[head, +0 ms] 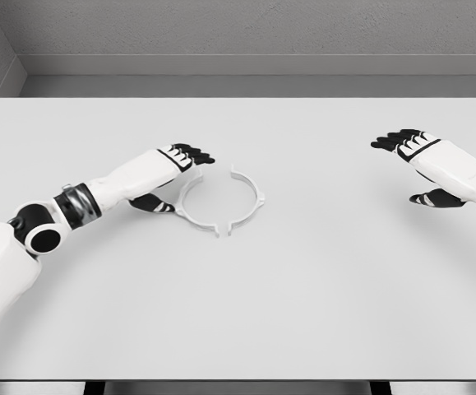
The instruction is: Assemble PVC drainage pipe clamps
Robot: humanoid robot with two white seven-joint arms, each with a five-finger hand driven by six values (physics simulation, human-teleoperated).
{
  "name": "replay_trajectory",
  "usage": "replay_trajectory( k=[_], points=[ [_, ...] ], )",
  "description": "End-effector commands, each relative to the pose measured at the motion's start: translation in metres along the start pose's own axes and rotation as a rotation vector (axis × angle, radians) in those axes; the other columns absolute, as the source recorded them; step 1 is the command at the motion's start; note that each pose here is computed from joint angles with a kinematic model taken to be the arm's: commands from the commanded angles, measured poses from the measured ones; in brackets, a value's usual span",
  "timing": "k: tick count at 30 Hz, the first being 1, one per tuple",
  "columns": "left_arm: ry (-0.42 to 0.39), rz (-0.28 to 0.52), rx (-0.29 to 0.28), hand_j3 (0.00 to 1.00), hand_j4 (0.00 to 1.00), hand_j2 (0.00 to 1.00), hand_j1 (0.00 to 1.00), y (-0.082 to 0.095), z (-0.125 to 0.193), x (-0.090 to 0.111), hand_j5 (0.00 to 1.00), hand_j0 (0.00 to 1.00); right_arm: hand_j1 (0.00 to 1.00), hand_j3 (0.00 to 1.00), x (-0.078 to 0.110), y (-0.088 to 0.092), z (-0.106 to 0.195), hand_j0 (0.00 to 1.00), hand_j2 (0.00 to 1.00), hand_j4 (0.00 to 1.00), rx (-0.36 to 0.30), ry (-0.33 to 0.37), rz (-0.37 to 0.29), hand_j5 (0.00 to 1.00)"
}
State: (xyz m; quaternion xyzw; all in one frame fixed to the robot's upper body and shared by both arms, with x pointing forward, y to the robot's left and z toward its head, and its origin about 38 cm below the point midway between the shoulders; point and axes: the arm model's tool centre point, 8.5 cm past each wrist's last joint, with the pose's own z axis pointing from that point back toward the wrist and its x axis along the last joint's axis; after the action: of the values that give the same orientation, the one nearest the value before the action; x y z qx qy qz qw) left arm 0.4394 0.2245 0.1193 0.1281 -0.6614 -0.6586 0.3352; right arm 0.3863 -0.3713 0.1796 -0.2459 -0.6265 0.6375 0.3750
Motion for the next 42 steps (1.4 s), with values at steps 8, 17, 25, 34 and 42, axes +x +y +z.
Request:
replay_trajectory(
  k=[8,17,25,34,42],
  points=[
    [-0.007,0.006,-0.001,1.0,1.0,1.0,1.0,0.0,-0.002,0.002,1.0,1.0,1.0,1.0,-0.001,-0.001,0.0,1.0,1.0,1.0,-0.002,0.001,-0.005,1.0],
    [-0.016,0.011,-0.002,1.0,1.0,1.0,1.0,0.0,-0.007,0.006,1.0,1.0,1.0,1.0,-0.001,0.0,0.0,1.0,1.0,1.0,-0.002,0.002,-0.006,1.0],
    [-0.023,0.014,-0.01,1.0,1.0,1.0,1.0,-0.001,-0.01,0.008,1.0,1.0,1.0,1.0,0.0,-0.001,0.0,1.0,1.0,1.0,-0.002,-0.001,-0.005,1.0],
    [-0.036,0.021,-0.007,1.0,1.0,1.0,1.0,-0.003,-0.017,0.014,1.0,1.0,1.0,1.0,0.0,0.0,-0.001,1.0,1.0,1.0,-0.003,-0.003,-0.005,1.0],
    [-0.046,0.027,-0.01,1.0,1.0,1.0,1.0,-0.003,-0.022,0.017,1.0,1.0,1.0,1.0,0.0,0.0,-0.001,1.0,1.0,1.0,-0.003,-0.003,-0.005,1.0]
  ],
)
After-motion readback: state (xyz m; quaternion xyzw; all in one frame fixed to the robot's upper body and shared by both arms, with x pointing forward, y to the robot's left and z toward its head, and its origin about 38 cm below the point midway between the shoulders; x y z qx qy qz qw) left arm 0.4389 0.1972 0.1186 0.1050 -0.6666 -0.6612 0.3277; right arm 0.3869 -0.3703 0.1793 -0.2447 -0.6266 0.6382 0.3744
